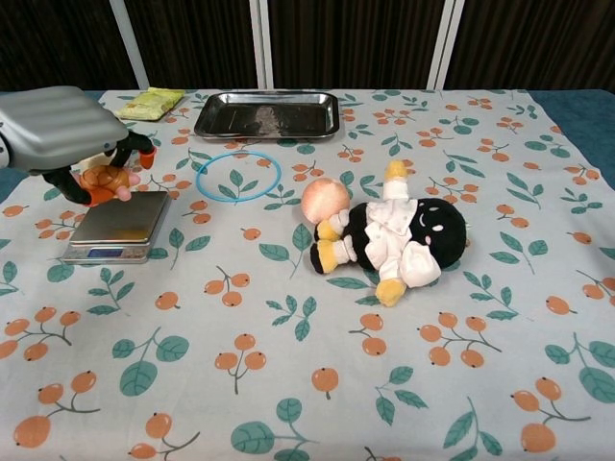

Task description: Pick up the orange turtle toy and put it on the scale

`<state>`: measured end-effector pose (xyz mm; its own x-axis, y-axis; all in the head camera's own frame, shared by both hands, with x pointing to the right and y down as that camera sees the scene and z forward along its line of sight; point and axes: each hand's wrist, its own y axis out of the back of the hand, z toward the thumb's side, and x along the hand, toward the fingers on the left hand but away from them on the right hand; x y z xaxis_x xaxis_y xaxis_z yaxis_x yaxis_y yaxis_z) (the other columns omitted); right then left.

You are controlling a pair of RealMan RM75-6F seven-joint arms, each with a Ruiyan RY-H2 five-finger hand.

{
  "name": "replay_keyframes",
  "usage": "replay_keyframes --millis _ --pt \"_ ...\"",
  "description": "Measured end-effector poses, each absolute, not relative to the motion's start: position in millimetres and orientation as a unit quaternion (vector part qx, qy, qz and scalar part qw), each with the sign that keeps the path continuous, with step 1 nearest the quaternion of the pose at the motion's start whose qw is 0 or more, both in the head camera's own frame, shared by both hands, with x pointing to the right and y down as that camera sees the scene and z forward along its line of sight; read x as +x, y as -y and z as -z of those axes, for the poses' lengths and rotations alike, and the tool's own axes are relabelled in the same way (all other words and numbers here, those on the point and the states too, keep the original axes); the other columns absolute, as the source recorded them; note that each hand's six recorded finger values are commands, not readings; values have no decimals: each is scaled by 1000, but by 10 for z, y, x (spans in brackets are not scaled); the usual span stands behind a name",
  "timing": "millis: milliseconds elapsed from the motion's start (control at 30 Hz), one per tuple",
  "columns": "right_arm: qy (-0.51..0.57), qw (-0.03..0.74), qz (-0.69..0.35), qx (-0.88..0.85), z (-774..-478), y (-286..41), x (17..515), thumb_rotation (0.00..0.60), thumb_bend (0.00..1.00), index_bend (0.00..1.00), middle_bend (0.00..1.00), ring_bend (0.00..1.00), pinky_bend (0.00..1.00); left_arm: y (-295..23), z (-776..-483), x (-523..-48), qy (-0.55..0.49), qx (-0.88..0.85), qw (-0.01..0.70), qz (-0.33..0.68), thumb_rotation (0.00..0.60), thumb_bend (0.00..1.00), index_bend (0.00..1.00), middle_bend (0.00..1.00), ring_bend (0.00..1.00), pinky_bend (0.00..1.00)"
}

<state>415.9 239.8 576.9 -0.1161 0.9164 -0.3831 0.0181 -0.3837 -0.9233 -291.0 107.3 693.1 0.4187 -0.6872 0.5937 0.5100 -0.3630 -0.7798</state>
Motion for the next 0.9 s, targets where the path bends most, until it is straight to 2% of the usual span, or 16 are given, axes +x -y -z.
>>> replay_keyframes --millis 267,467,733,900 --pt "423 359 -619 -555 -5771 -2390 4198 600 526 0 0 14 0 -1174 -7127 -2862 -56 -641 549 533 600 339 324 486 377 416" --pt "428 359 -618 -553 -5742 -2380 4222 600 527 0 0 14 0 -1184 -7173 -2855 -54 -641 547 536 600 331 299 420 342 392" --pt "425 359 -621 -553 -5747 -2384 4222 600 526 0 0 13 0 -1186 -7189 -2896 -37 -630 551 546 600 315 241 247 179 269" --pt "423 359 -621 -553 -5756 -2387 4216 600 527 0 0 14 0 -1159 -7150 -2879 -46 -632 547 547 600 313 204 178 93 202"
